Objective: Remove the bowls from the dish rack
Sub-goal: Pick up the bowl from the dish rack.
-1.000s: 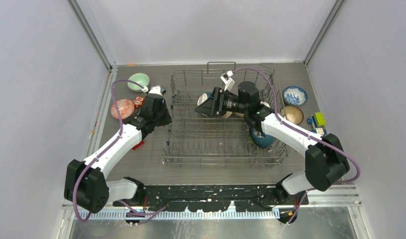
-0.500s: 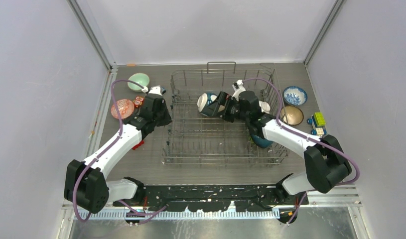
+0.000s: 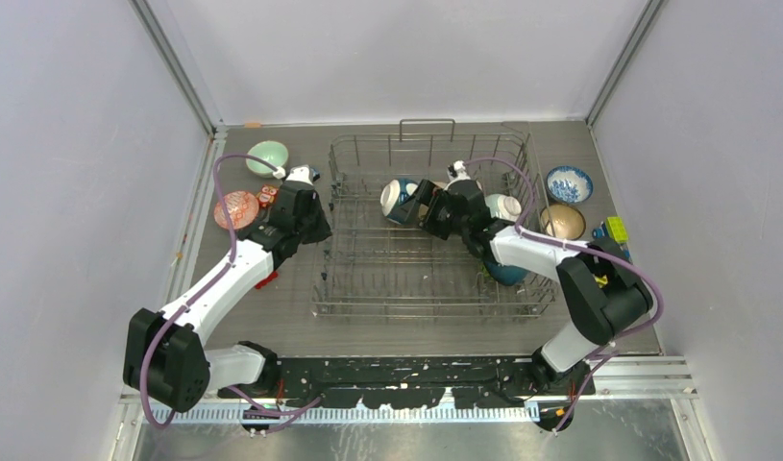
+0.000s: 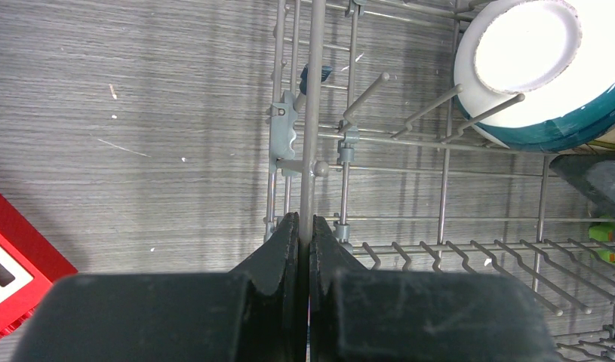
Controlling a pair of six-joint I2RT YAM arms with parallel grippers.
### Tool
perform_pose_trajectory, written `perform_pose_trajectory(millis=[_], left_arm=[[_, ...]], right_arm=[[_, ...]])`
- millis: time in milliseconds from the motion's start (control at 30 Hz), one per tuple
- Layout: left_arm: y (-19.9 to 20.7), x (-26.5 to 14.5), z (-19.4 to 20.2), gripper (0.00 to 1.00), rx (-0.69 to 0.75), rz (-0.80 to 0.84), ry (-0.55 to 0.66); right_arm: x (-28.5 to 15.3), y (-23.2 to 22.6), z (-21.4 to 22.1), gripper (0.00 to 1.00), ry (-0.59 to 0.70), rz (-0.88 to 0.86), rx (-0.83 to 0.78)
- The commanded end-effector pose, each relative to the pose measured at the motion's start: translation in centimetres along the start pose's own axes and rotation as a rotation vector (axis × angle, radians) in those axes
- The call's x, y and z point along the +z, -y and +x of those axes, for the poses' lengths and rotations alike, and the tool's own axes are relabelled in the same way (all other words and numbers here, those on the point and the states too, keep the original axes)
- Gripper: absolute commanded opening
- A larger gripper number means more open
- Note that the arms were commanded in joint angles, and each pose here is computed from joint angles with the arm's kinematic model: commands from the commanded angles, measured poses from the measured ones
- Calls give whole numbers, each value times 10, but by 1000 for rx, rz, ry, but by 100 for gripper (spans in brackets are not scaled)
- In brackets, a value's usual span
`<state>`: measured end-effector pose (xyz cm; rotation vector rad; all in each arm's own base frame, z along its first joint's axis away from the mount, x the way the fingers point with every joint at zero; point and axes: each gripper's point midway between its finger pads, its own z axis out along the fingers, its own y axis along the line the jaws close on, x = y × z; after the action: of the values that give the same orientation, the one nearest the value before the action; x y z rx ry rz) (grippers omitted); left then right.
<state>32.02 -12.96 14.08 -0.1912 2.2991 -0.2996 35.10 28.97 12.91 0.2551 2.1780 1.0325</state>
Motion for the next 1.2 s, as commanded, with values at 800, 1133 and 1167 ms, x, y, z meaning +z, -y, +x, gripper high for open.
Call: perform_pose_trajectory(millis=[800, 1133, 1167], left_arm=[[-36, 9, 34, 0, -76, -160, -86], [-34, 10, 37, 0, -77, -148, -93], [-34, 10, 37, 0, -77, -148, -93]], right_arm=[[12, -81, -54, 57, 174, -392, -171], [9, -101, -59, 41, 135, -596, -96], [9, -104, -58, 41, 123, -610, -93]])
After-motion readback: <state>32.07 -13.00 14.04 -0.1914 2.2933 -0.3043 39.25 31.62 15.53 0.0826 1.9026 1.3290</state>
